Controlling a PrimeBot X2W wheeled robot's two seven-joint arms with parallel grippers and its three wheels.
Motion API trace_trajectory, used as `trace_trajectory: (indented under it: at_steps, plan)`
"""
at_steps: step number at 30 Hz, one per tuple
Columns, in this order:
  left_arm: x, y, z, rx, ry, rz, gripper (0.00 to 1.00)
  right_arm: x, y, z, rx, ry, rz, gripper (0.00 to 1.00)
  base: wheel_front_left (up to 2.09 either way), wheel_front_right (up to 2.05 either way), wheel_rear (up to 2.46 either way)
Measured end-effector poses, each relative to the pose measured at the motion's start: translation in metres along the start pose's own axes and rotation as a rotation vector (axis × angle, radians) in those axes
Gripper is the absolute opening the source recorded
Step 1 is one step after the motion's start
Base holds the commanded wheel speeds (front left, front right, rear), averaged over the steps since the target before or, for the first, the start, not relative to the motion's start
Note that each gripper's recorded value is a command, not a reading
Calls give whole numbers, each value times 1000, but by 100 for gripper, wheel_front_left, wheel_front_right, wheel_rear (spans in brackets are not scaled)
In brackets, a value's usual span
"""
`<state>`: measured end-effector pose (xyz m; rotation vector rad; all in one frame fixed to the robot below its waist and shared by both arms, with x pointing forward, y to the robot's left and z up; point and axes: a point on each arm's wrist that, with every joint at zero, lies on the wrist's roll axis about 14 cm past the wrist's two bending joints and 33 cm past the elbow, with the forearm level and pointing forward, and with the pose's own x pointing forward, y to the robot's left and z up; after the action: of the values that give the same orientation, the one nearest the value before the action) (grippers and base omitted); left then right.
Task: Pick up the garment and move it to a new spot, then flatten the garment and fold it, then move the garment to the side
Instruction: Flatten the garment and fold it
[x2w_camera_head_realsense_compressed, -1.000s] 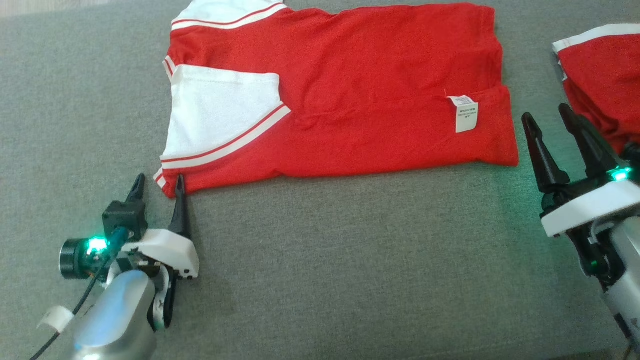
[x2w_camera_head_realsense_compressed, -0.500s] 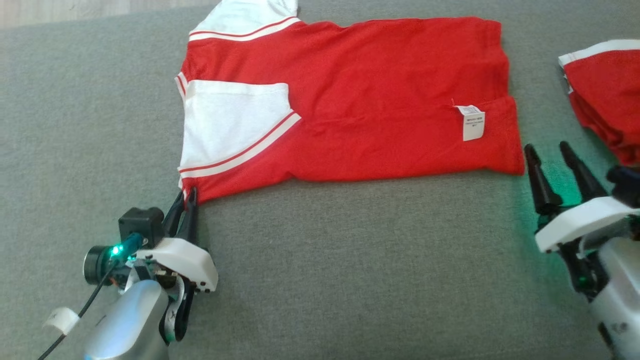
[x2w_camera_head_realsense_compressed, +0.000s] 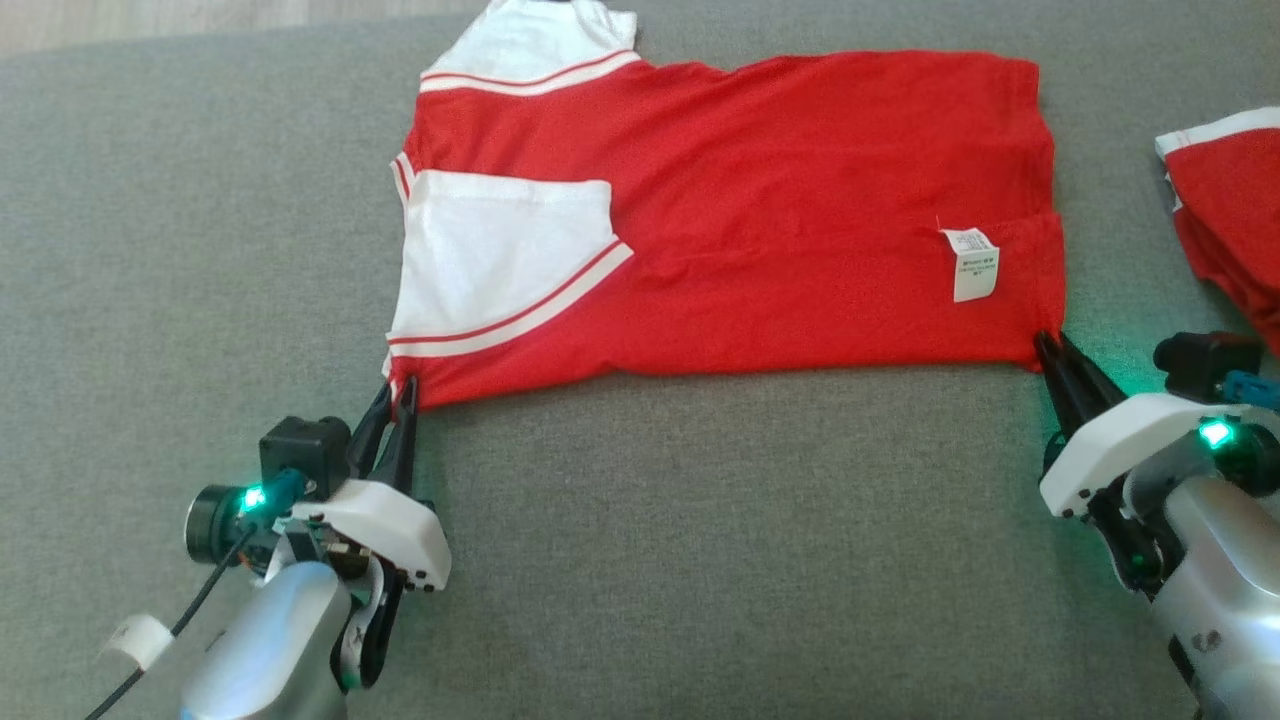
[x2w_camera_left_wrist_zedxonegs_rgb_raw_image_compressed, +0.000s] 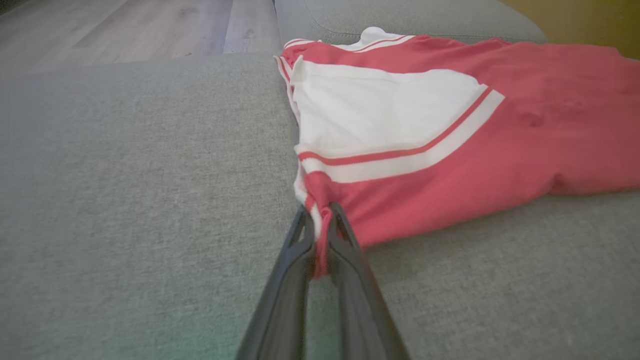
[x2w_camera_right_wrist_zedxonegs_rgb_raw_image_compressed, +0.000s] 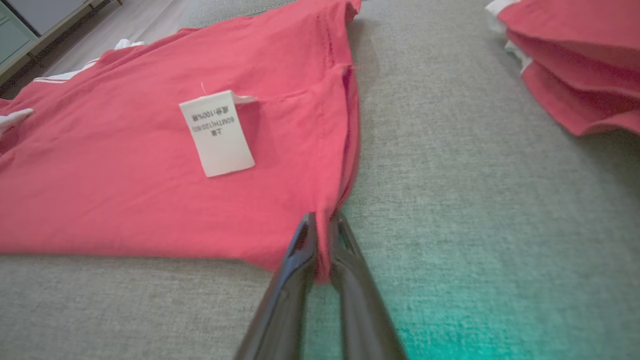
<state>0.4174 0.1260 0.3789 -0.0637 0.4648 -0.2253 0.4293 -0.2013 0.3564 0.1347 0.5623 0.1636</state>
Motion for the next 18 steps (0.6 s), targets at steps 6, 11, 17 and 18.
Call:
trace_trajectory:
  at_steps: [6, 11, 17, 18]
  plan:
    - [-12, -5, 5, 22, -34, -20, 0, -13, -6, 2, 2, 1, 1, 0, 0, 0, 0]
    - [-29, -11, -7, 41, -22, -39, 0, -30, -15, -1, 0, -1, -6, 0, 0, 0, 0]
    - [-62, -29, -35, 0, 14, -62, 0, -54, -27, -10, -5, -5, -14, 0, 0, 0, 0]
    - [-67, -31, -38, -5, 18, -63, 0, -58, -26, -13, -2, -7, -10, 0, 0, 0, 0]
